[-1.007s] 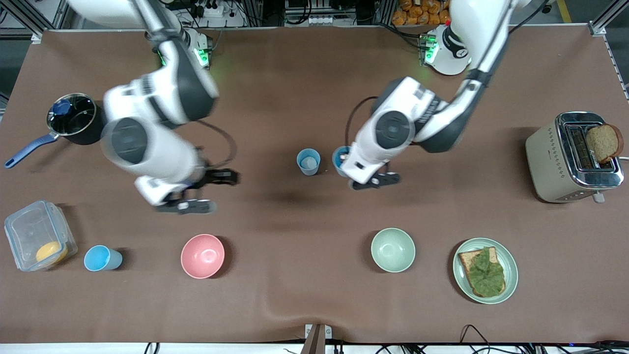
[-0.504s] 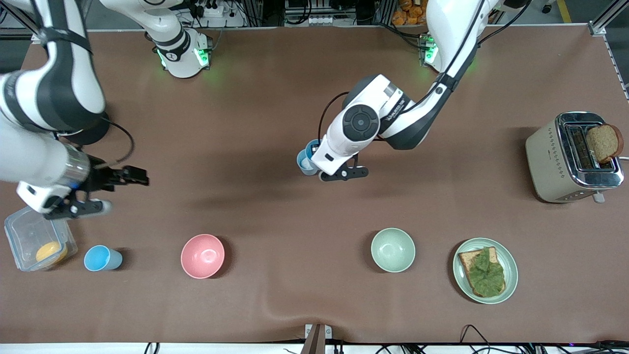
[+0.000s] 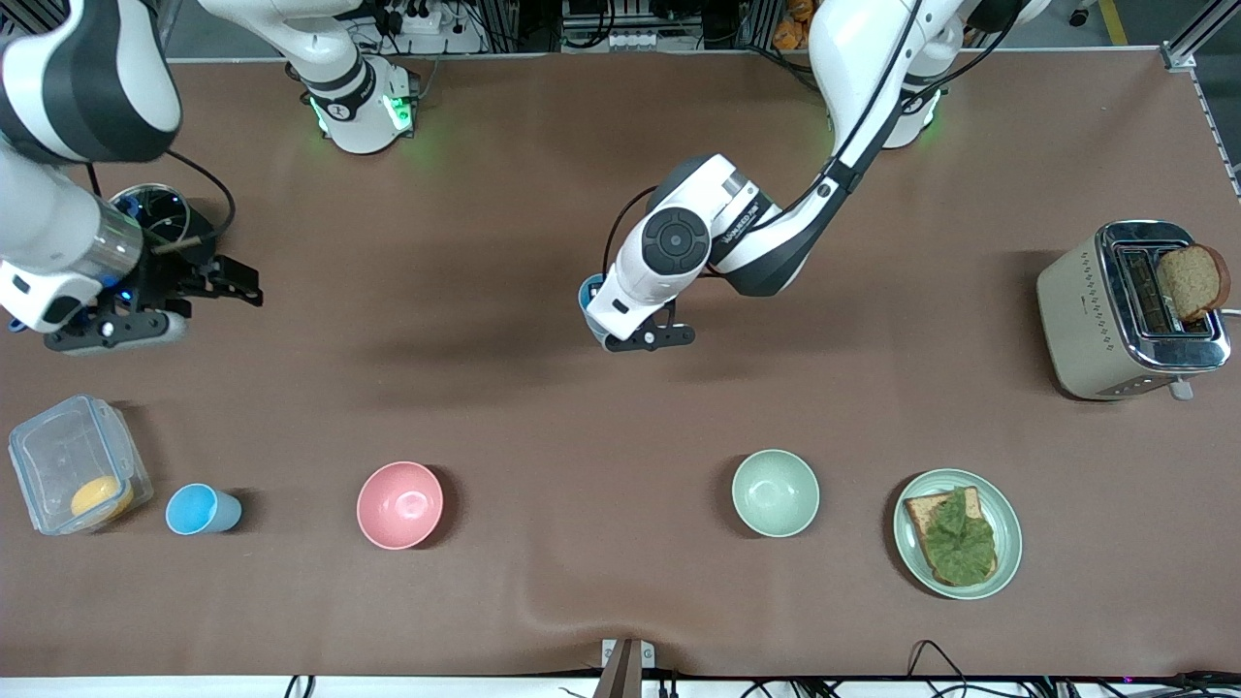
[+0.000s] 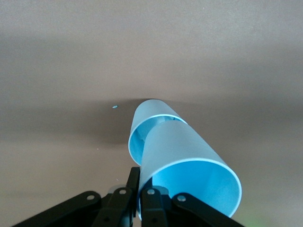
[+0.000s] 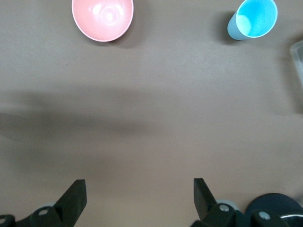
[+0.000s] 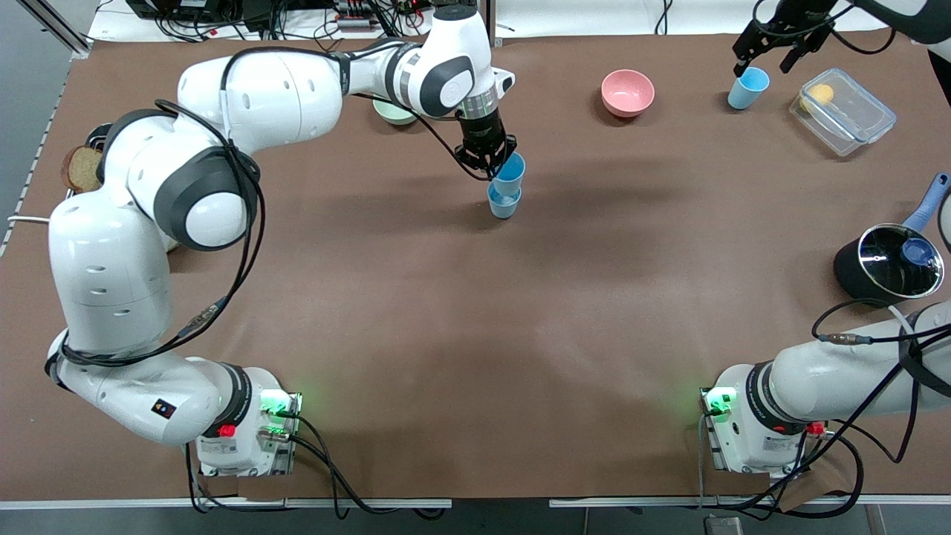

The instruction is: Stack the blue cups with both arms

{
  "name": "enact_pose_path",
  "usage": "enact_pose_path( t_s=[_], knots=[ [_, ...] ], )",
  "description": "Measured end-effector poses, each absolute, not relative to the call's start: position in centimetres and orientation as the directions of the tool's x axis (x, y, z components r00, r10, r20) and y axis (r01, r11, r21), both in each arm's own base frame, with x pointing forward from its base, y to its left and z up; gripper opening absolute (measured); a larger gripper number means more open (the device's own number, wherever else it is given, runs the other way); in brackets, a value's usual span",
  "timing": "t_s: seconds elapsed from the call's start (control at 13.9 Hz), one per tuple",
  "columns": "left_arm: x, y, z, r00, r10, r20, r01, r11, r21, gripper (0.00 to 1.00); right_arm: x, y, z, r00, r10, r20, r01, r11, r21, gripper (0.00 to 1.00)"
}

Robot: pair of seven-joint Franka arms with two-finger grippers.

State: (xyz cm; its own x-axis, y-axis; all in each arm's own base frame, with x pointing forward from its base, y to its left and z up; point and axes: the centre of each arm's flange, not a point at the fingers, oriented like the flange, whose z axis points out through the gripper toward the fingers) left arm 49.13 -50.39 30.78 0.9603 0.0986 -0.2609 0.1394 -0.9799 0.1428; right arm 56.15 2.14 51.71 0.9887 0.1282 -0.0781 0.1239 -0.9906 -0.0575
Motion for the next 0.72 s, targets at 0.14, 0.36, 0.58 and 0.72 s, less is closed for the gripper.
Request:
enact_pose_path(
  t_s=[0.14,0.36,0.58,0.72],
  knots=[
    [49.0,-50.6,30.8,0.961,0.095,-0.261,0.136,-0.980,0.143,0.05,56.0,1.5,52.7,0.991,0.118,-0.066,0.114,-0.992,-0.055,1.00],
    [48.8,-50.7,30.7,0.961,0.094,-0.262,0.135,-0.981,0.142,0.21,56.2,1.8,53.8,0.990,0.133,-0.054,0.131,-0.991,-0.027,1.00],
    [49.0,-50.8,31.2,0.959,0.117,-0.259,0.157,-0.977,0.142,0.53,56.6,1.2,55.8,0.992,0.124,-0.013,0.124,-0.992,-0.019,1.00],
    [50.3,-49.7,32.5,0.959,0.147,-0.243,0.186,-0.972,0.142,0.72,56.8,0.4,57.1,0.994,0.110,0.011,0.110,-0.994,-0.016,1.00]
  ],
)
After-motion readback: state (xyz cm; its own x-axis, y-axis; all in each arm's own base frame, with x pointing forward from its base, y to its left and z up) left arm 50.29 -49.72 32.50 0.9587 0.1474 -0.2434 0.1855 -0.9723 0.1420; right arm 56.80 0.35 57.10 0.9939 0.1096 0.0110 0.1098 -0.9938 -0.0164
